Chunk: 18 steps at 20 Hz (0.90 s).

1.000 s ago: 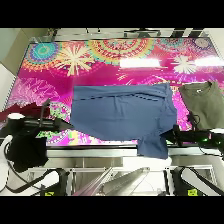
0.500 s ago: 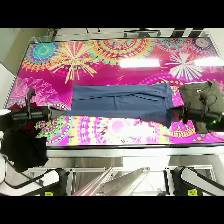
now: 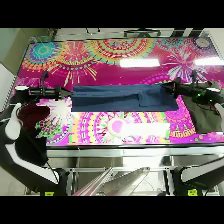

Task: Fold the shirts.

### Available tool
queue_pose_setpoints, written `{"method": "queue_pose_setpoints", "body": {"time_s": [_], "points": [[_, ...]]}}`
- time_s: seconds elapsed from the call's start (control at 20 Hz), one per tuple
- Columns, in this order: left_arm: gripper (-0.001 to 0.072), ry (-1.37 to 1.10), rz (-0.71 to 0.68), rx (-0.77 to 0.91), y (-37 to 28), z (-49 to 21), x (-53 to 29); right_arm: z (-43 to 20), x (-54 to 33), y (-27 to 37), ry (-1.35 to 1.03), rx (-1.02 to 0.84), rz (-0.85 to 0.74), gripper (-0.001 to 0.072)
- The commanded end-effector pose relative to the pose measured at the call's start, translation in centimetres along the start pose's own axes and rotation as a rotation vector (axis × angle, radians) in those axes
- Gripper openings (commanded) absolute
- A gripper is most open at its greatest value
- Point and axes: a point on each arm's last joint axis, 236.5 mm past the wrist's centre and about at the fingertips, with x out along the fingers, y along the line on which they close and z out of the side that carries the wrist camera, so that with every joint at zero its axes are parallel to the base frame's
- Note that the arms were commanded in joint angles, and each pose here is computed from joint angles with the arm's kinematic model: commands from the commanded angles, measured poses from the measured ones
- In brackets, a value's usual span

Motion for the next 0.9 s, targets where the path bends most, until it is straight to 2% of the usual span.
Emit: {"method": "queue_pose_setpoints", "body": {"time_s": [0.0, 0.2, 0.25, 0.3, 0.35, 0.45, 0.5, 0.55, 0.65, 0.7, 0.75, 0.8, 0.85], "points": [[0.0017, 0.013, 0.006, -0.001, 3.5, 2.2, 2.9, 1.6, 2.6, -3.5, 0.007, -0.054, -0.014, 0.0017], [0.0011, 0.031, -0.001, 0.019, 5.3, 3.6, 4.9, 1.0, 3.3, -6.0, 0.028, -0.116, -0.026, 0.0018], [0.0011, 0.036, -0.004, 0.025, 5.5, 3.8, 5.1, 0.9, 3.2, -6.1, 0.03, -0.127, -0.03, 0.0057], [0.0012, 0.054, 0.002, 0.016, 5.7, 3.7, 5.0, 1.1, 2.9, -6.1, 0.028, -0.13, -0.028, 0.0198], [0.0024, 0.086, 0.034, 0.001, 6.3, 3.4, 4.6, 1.3, 2.2, -5.8, 0.036, -0.145, -0.021, 0.0265], [0.0096, 0.172, 0.131, -0.027, 7.4, 2.4, 2.2, 2.1, -0.4, -5.5, 0.071, -0.202, -0.045, 0.0267], [0.0096, 0.209, 0.18, -0.046, 7.6, 2.2, 0.4, 2.7, -2.1, -5.7, 0.094, -0.219, -0.093, 0.0353], [0.0096, 0.226, 0.23, -0.063, 7.5, 2.4, -1.6, 3.3, -3.9, -5.9, 0.111, -0.236, -0.16, 0.0499], [0.0097, 0.179, 0.291, -0.025, 5.8, 4.4, -5.1, 4.5, -6.7, -6.3, 0.129, -0.299, -0.289, 0.0542], [0.0098, 0.122, 0.305, 0.009, 4.4, 5.9, -6.8, 4.7, -7.5, -6.7, 0.143, -0.314, -0.345, 0.0647], [0.014, 0.073, 0.325, 0.033, 3.3, 6.8, -8.1, 4.5, -7.9, -7.4, 0.162, -0.309, -0.388, 0.0655], [0.0232, 0.026, 0.341, 0.043, 2.4, 7.5, -9.0, 3.9, -8.1, -8.4, 0.19, -0.291, -0.428, 0.0655], [0.0231, -0.013, 0.355, 0.041, 1.8, 7.6, -9.7, 3.3, -8.0, -9.3, 0.216, -0.268, -0.459, 0.0655]]}}
